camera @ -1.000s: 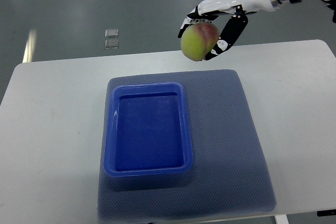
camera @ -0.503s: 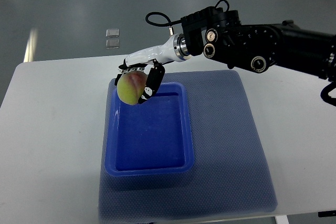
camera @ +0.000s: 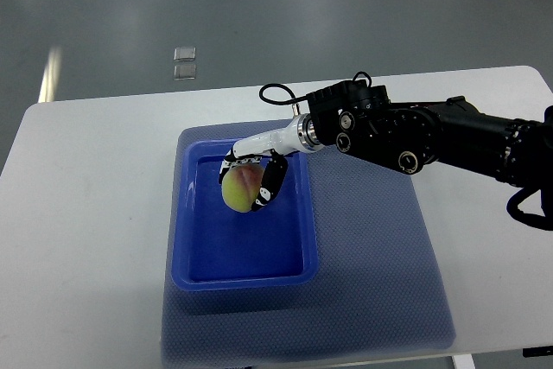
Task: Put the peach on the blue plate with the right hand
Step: 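Carry the peach over the blue tray and lower it inside, then open the right hand fingers to release the peach in the tray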
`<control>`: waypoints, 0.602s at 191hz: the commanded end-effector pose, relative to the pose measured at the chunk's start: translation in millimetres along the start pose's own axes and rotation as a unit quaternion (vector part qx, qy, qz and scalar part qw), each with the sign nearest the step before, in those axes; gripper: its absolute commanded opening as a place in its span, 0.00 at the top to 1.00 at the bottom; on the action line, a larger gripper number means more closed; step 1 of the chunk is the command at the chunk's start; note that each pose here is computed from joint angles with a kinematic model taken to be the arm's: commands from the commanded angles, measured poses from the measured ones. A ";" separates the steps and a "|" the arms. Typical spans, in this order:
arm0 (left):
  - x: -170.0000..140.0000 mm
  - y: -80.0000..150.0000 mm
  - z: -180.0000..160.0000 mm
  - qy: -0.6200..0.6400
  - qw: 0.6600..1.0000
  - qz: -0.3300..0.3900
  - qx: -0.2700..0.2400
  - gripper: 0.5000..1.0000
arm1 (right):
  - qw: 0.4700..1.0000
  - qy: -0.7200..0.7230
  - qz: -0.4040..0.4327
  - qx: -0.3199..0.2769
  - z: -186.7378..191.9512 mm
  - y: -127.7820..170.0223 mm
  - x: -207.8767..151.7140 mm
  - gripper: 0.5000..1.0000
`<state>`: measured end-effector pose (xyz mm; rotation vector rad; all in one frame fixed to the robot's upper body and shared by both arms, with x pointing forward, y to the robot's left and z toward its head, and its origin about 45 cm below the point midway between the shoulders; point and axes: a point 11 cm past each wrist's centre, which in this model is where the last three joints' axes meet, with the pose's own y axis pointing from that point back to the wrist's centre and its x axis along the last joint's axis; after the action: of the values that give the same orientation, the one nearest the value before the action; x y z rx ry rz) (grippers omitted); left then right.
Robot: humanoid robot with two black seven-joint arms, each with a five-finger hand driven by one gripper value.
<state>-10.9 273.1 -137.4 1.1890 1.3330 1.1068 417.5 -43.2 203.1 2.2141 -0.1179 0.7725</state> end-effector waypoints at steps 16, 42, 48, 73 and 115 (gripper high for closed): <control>0.2 0.0 0.0 0.000 1.000 0.000 0.000 0.00 | 1.000 -0.004 -0.003 -0.002 3.3 -1.3 -4.7 0.18; 0.2 0.0 0.0 0.000 1.000 0.000 0.000 0.00 | 1.000 -0.005 -0.007 -0.001 2.8 -1.1 -5.1 0.15; 0.2 0.0 0.0 0.001 1.000 0.000 0.000 0.00 | 1.000 -0.005 -0.007 0.000 2.2 -0.9 -4.3 0.15; 0.2 0.0 0.0 0.001 1.000 0.000 0.000 0.00 | 1.000 -0.008 -0.014 0.004 -1.4 0.4 -1.9 0.14; 0.2 0.0 0.0 0.000 1.000 0.000 0.000 0.00 | 0.997 -0.010 0.051 0.050 -38.9 26.0 59.0 0.14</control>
<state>-10.8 273.3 -137.5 1.1887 1.3338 1.1083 426.7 -28.7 240.6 2.2651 -0.1305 0.7985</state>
